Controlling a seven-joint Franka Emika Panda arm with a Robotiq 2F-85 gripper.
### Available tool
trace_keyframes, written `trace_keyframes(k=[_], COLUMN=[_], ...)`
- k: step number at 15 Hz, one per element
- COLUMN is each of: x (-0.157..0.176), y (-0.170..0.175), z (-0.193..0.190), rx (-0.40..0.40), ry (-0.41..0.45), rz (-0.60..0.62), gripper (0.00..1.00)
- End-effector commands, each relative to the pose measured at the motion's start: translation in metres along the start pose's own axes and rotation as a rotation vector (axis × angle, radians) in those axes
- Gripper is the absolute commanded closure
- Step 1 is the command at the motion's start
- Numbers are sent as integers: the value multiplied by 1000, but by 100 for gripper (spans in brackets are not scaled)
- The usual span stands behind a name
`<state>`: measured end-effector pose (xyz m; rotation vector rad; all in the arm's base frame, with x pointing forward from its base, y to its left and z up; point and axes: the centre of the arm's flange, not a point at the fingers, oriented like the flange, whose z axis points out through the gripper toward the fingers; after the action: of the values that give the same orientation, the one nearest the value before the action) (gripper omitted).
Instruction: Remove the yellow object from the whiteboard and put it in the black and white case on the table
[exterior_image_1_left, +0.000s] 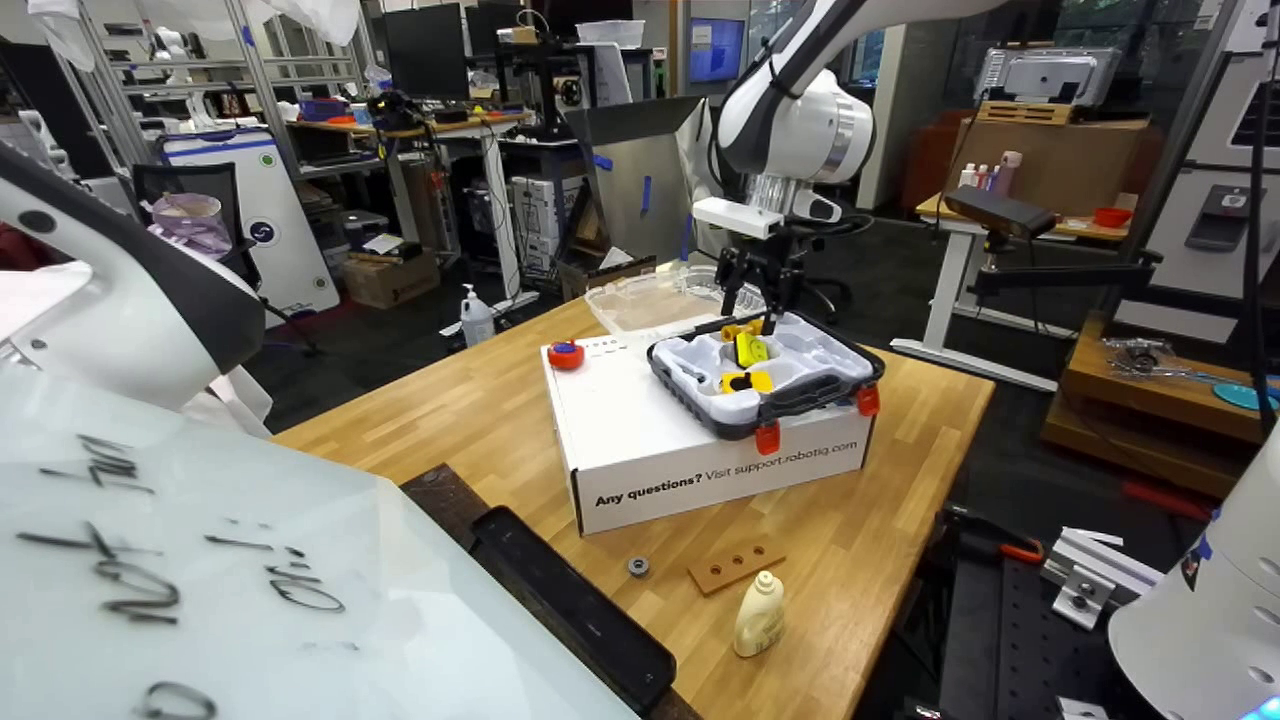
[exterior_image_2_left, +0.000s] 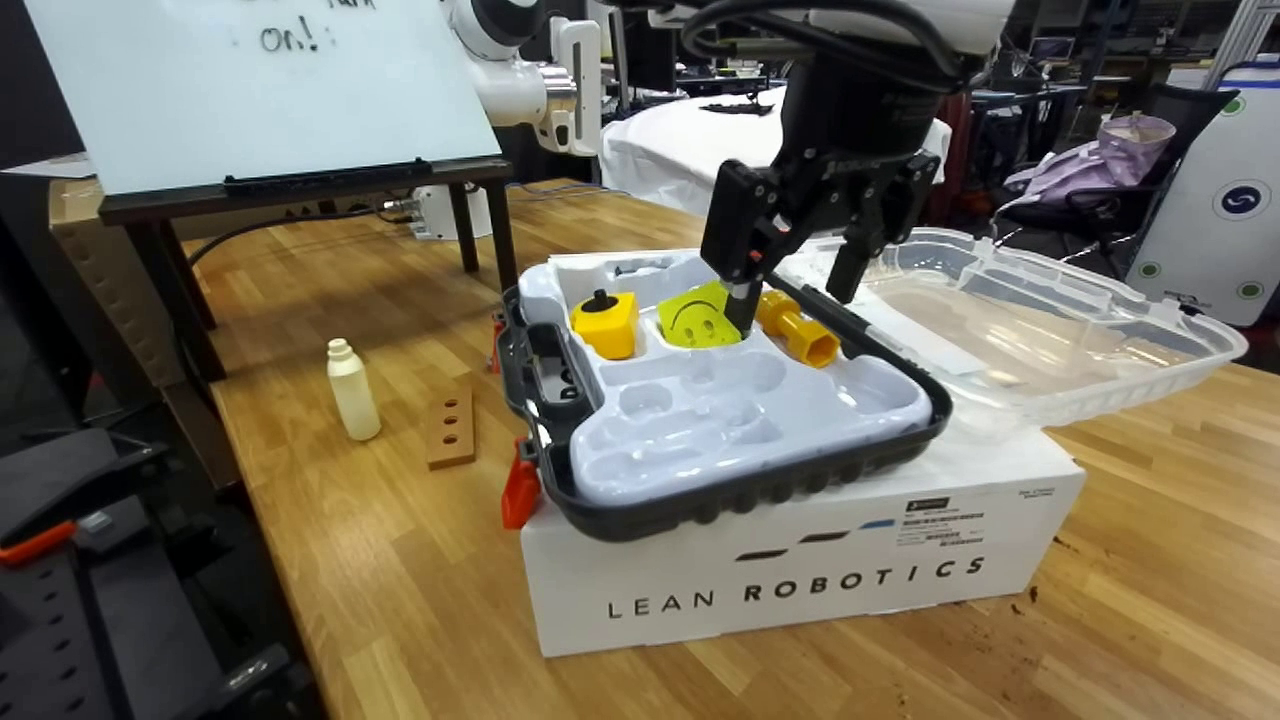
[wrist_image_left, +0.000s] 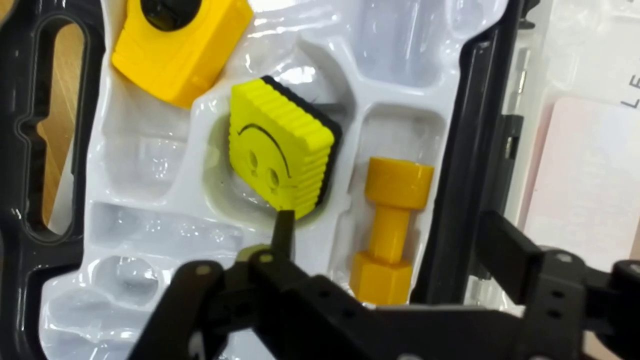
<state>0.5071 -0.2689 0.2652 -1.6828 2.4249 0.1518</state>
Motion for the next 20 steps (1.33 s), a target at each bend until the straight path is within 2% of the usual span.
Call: trace_keyframes(k=[1,5,8,11,12,14,20], x=[-2,-6,-9,4,-2,-1,-3], y=[25,71,118,166,132,143,135], z=[-18,-47,-69,-88,-71,-79,-69], rx=[34,64,82,96,77,95,72], ry=[-10,-58,-83,-106,-95,-101,-93], rz=[-39,-91,-162,-251,-197,-199,-204], gripper=[0,0,0,0,0,0,0])
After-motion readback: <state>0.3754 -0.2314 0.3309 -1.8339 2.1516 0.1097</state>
